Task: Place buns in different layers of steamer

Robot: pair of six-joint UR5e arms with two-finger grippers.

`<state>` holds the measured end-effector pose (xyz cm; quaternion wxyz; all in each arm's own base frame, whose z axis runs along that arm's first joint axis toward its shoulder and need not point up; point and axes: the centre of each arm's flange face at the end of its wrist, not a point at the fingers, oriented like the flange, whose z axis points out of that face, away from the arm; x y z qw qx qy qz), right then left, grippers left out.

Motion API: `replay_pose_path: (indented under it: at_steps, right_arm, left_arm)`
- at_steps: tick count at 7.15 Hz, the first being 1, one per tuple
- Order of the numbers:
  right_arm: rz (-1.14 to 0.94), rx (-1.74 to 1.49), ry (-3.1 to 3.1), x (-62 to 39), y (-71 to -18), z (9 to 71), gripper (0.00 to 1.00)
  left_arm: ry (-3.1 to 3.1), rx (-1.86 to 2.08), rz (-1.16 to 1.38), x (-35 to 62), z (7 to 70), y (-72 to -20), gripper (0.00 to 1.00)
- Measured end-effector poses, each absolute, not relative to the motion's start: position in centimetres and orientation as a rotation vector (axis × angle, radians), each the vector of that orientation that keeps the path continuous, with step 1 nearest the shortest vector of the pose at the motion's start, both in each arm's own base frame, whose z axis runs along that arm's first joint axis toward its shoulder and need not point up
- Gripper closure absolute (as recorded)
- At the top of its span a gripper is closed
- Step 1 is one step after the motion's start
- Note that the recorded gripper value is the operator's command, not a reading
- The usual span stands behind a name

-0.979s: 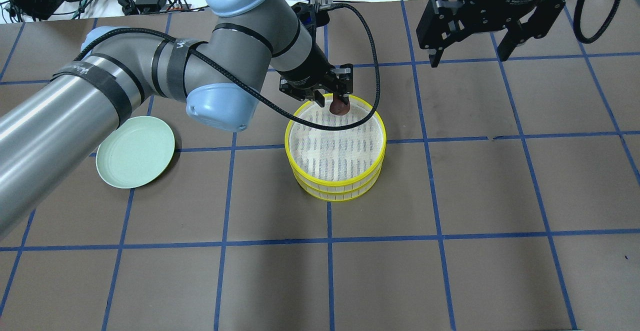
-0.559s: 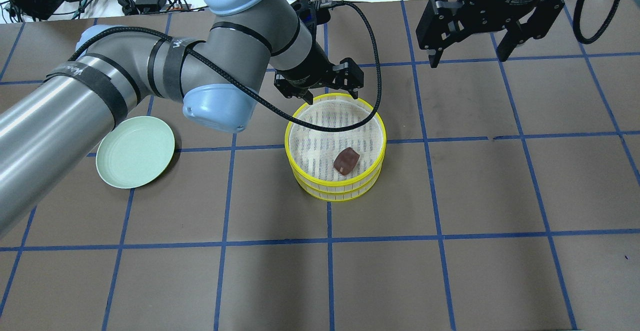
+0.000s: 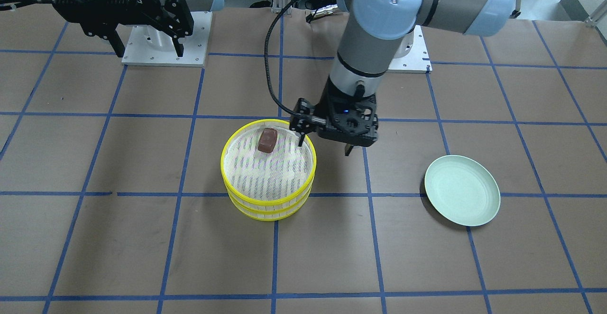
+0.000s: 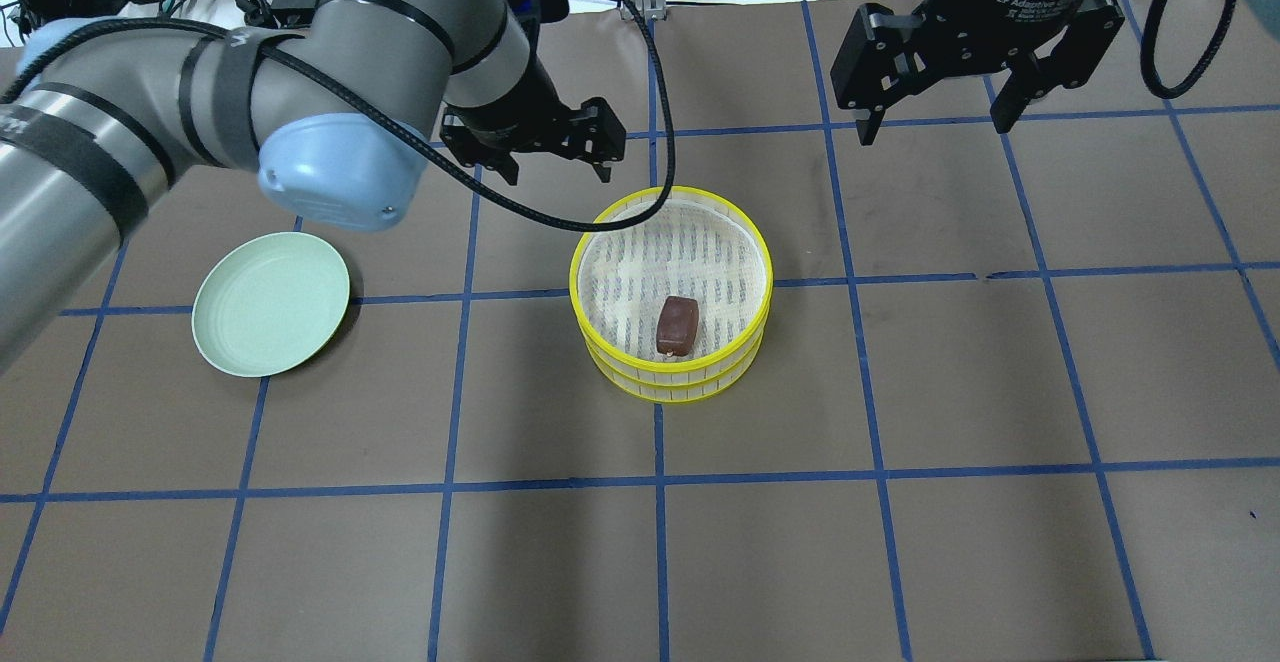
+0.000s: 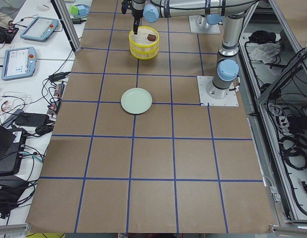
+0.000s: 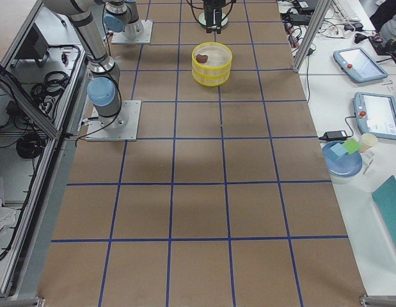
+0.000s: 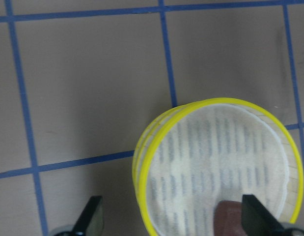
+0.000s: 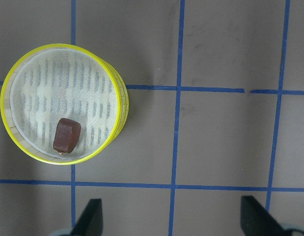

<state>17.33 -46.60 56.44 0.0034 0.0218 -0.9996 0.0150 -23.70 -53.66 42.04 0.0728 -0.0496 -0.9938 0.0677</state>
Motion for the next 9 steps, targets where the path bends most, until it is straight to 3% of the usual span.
replay_pose_path:
  at_steps: [4, 9]
  right_arm:
    - [0.047, 0.069, -3.14, 17.4, -46.6, 56.4, 0.0]
    - [0.046, 0.071, -3.14, 17.5, -46.5, 56.4, 0.0]
  left_arm:
    - [-3.137, -0.062, 0.054, -7.7, 49.3, -53.2, 0.0]
    - [-3.189, -0.03, 0.059, -6.5, 51.1, -51.5, 0.0]
